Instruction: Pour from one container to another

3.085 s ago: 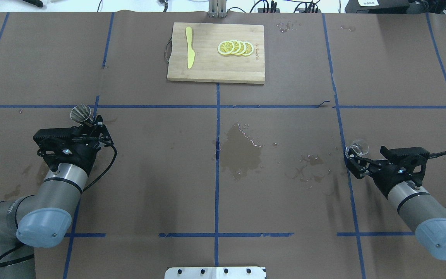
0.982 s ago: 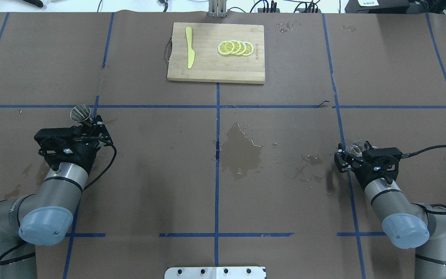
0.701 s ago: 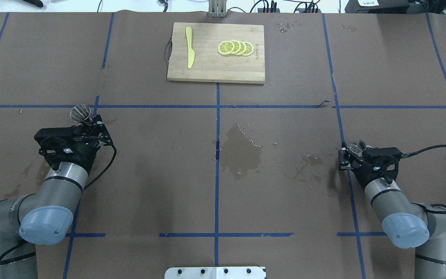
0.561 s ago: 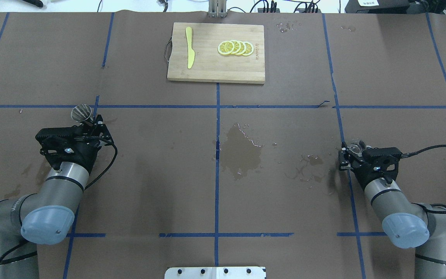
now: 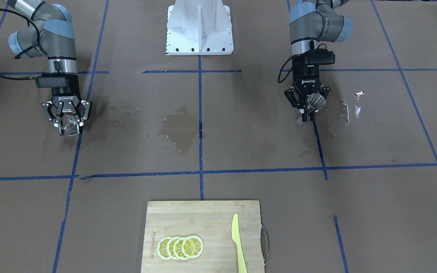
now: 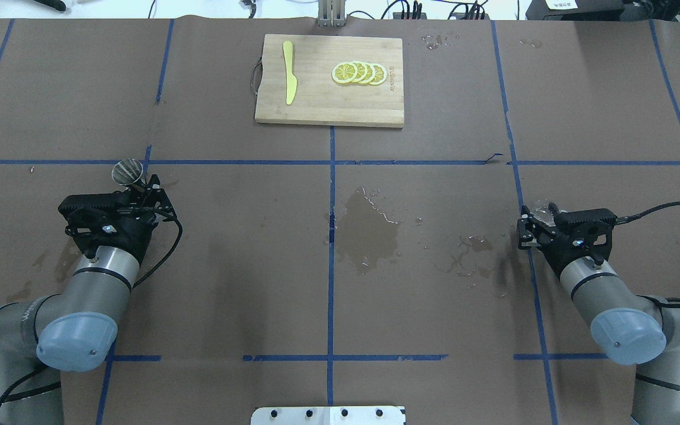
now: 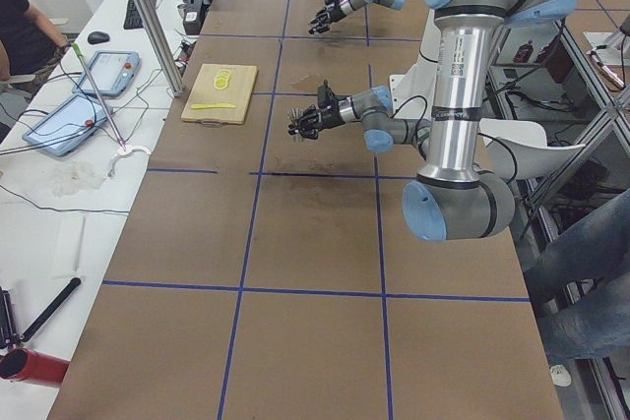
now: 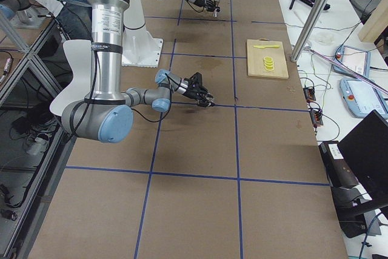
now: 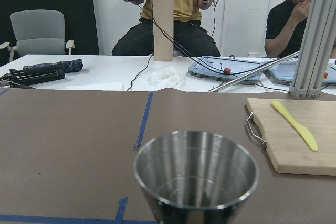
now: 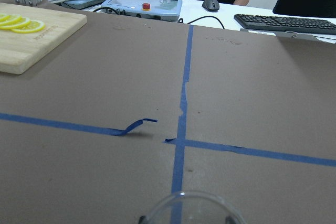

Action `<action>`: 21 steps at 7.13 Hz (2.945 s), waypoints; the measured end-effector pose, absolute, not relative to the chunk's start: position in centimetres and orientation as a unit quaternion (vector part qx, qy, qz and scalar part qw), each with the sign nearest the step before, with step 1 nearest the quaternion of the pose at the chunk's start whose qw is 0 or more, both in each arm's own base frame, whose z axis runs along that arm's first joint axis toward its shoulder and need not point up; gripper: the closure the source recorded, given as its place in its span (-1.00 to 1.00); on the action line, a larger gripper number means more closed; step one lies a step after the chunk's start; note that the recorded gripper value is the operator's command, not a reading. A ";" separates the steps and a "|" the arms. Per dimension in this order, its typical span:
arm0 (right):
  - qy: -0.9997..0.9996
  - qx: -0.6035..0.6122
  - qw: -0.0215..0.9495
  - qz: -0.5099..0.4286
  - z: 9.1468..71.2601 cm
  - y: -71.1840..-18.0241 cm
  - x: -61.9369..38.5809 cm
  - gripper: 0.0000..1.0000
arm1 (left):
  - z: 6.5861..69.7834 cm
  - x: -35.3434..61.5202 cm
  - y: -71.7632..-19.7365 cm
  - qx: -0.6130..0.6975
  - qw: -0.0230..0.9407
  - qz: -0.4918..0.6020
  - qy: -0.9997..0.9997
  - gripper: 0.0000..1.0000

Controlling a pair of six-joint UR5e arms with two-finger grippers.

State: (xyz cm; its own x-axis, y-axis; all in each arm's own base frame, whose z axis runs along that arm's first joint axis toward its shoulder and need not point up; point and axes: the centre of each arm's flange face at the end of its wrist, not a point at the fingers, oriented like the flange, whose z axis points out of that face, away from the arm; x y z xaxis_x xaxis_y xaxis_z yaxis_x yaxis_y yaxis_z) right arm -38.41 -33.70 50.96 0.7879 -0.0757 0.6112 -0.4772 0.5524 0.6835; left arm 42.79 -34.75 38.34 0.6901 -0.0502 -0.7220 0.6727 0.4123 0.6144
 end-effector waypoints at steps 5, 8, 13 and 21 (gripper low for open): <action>-0.312 0.481 0.817 0.062 44.6 -36.5 -35.4 1.00 | 28.8 50.1 -34.3 0.493 0.770 -0.166 0.368 1.00; -0.348 0.494 0.796 0.030 38.9 -38.7 -35.5 1.00 | 23.7 52.8 -33.2 0.502 0.750 -0.054 0.427 1.00; -0.316 0.522 0.788 -0.087 33.0 -41.6 -37.4 1.00 | 18.9 56.6 -32.4 0.478 0.731 0.029 0.485 1.00; -0.270 0.500 0.790 -0.230 23.0 -37.9 -40.9 1.00 | 19.7 59.3 -35.7 0.495 0.691 0.130 0.511 1.00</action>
State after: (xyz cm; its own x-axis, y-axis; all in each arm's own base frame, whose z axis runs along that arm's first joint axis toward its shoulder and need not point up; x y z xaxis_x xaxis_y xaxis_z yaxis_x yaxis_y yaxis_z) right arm -40.88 -37.90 23.04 0.7486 -0.6333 0.1960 0.0945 0.3946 0.9140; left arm 59.32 -35.67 19.65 0.4443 0.6850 -0.5773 0.3265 0.4763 0.8164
